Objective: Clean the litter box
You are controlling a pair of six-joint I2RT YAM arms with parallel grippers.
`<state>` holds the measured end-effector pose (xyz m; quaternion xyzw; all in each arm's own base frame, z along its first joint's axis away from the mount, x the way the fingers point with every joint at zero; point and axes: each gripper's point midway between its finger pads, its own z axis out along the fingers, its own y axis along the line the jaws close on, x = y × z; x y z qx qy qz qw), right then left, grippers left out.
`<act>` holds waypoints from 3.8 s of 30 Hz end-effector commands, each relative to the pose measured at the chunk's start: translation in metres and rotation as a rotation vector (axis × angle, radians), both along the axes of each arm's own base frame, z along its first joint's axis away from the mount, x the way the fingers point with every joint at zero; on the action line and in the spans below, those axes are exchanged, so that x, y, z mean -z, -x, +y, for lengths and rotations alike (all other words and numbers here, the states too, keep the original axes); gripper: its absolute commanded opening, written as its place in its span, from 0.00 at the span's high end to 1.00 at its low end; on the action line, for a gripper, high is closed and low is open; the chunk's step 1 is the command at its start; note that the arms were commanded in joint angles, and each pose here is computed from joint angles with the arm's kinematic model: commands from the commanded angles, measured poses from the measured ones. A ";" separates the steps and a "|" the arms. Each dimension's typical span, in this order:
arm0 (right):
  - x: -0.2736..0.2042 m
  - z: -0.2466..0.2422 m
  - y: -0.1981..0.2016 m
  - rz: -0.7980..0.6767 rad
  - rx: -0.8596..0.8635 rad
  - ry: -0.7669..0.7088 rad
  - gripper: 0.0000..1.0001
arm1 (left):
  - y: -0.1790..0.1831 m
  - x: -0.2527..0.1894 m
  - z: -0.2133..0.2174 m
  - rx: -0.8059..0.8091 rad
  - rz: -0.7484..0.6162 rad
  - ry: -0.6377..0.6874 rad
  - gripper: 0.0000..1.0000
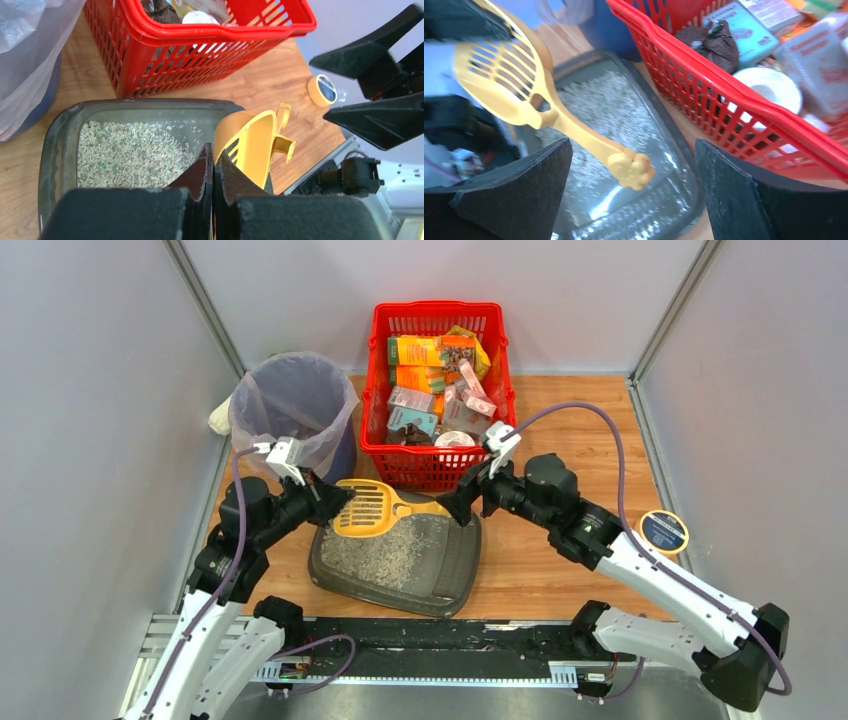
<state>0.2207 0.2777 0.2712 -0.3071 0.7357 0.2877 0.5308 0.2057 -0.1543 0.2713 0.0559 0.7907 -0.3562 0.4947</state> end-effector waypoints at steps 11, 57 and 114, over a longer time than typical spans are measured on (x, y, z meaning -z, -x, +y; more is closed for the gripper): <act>-0.053 0.020 0.030 0.259 -0.296 -0.540 0.08 | 0.003 -0.052 0.011 -0.128 -0.139 0.261 1.00; -0.083 -0.018 0.022 0.144 -0.145 -0.543 1.00 | 0.013 0.019 0.036 -0.212 0.100 -0.019 0.28; 0.137 0.077 0.027 0.900 -0.017 -0.319 1.00 | 0.056 0.166 0.076 -0.125 0.752 -0.587 0.81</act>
